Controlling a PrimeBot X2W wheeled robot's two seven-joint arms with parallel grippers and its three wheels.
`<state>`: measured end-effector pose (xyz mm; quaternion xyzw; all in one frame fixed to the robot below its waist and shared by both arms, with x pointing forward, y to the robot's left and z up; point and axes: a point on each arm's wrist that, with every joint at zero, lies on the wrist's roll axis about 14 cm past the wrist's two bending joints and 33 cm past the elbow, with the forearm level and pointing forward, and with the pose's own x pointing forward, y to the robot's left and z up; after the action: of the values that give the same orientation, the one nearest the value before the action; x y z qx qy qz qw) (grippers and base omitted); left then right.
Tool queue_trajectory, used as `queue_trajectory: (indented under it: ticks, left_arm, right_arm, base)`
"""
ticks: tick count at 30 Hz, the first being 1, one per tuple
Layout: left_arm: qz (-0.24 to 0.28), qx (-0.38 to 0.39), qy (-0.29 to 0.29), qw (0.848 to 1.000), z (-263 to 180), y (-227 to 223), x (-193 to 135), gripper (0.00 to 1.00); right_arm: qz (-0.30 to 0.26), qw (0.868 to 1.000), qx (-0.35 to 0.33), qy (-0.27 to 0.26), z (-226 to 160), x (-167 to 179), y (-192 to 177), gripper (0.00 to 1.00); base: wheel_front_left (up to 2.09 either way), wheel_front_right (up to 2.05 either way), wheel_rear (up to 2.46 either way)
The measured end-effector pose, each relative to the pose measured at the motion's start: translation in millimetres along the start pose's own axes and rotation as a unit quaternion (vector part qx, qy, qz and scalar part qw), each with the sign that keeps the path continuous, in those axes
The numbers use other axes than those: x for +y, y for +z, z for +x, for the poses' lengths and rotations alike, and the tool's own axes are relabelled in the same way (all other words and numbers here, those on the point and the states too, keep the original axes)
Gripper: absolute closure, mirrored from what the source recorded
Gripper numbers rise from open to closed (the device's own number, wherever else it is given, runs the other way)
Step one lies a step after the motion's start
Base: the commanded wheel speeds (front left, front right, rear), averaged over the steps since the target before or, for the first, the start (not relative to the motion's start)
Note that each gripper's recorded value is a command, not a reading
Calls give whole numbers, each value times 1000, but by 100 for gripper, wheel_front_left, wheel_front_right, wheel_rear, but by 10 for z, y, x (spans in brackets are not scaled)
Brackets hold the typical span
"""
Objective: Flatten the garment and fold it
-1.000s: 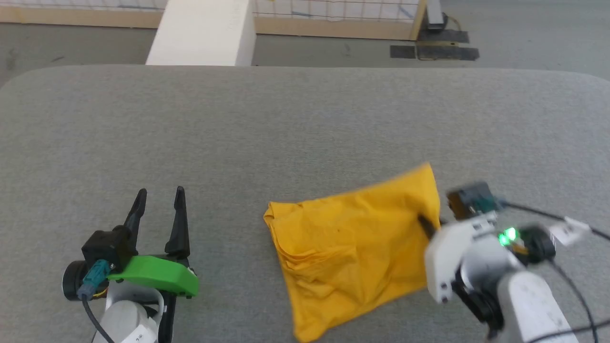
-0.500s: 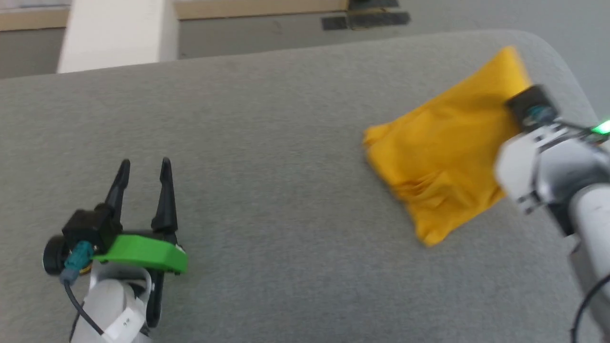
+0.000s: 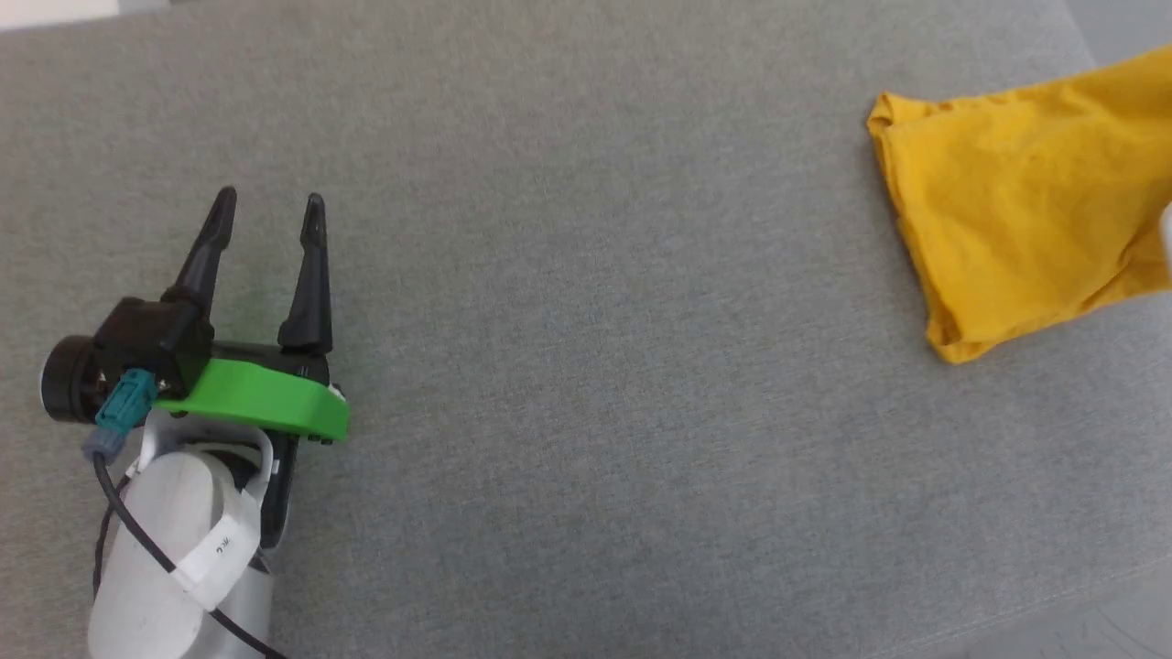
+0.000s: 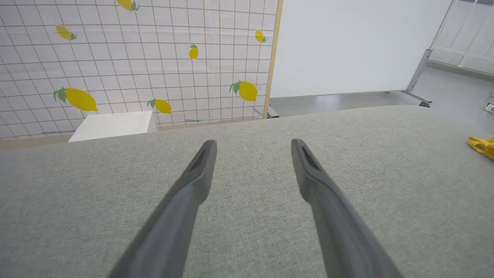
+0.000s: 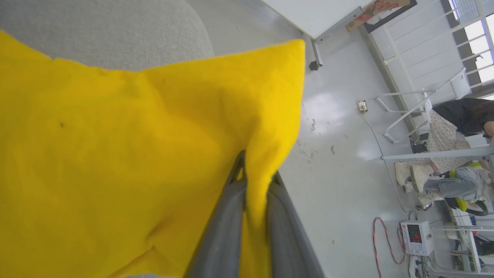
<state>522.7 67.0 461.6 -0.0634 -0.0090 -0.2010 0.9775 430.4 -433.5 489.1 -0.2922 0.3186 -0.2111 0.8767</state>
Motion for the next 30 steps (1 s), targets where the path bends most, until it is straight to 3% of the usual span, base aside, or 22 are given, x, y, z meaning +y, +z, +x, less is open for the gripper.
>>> queue_trajectory:
  ticks: [6, 7, 8, 9, 15, 19, 22, 30]
  left_arm:
    - [-5, 26, 10, 1000, 0, -271, 121, 0]
    - [-4, 28, 13, 1000, -17, -283, 145, 0]
    - [-3, 30, 15, 999, -32, -289, 161, 0]
    - [-3, 31, 17, 999, -50, -287, 173, 0]
    - [-5, 22, 34, 999, -210, -161, 187, 0]
    - [-14, 23, 50, 998, -407, -91, 161, 0]
    - [-18, 13, 57, 998, -536, 27, 110, 0]
    - [-22, -29, 75, 996, -874, 443, 65, 0]
  right_arm:
    - [8, 999, 28, -12, 300, 87, -135, 100]
    - [10, 999, 32, -9, 316, 135, -156, 85]
    - [14, 999, 34, -7, 323, 158, -170, 11]
    - [20, 999, 32, -6, 324, 179, -175, 0]
    - [73, 997, -37, 1, 203, 179, 39, 0]
    - [127, 987, -94, 26, -15, 301, 161, 0]
    - [167, 975, -143, 39, -228, 310, 292, 0]
    - [259, 919, -288, 77, -972, 343, 744, 0]
  base:
    - [0, 0, 0]
    - [0, 0, 0]
    - [0, 0, 0]
    - [0, 0, 0]
    - [0, 0, 0]
    - [0, 0, 0]
    - [0, 0, 0]
    - [0, 0, 0]
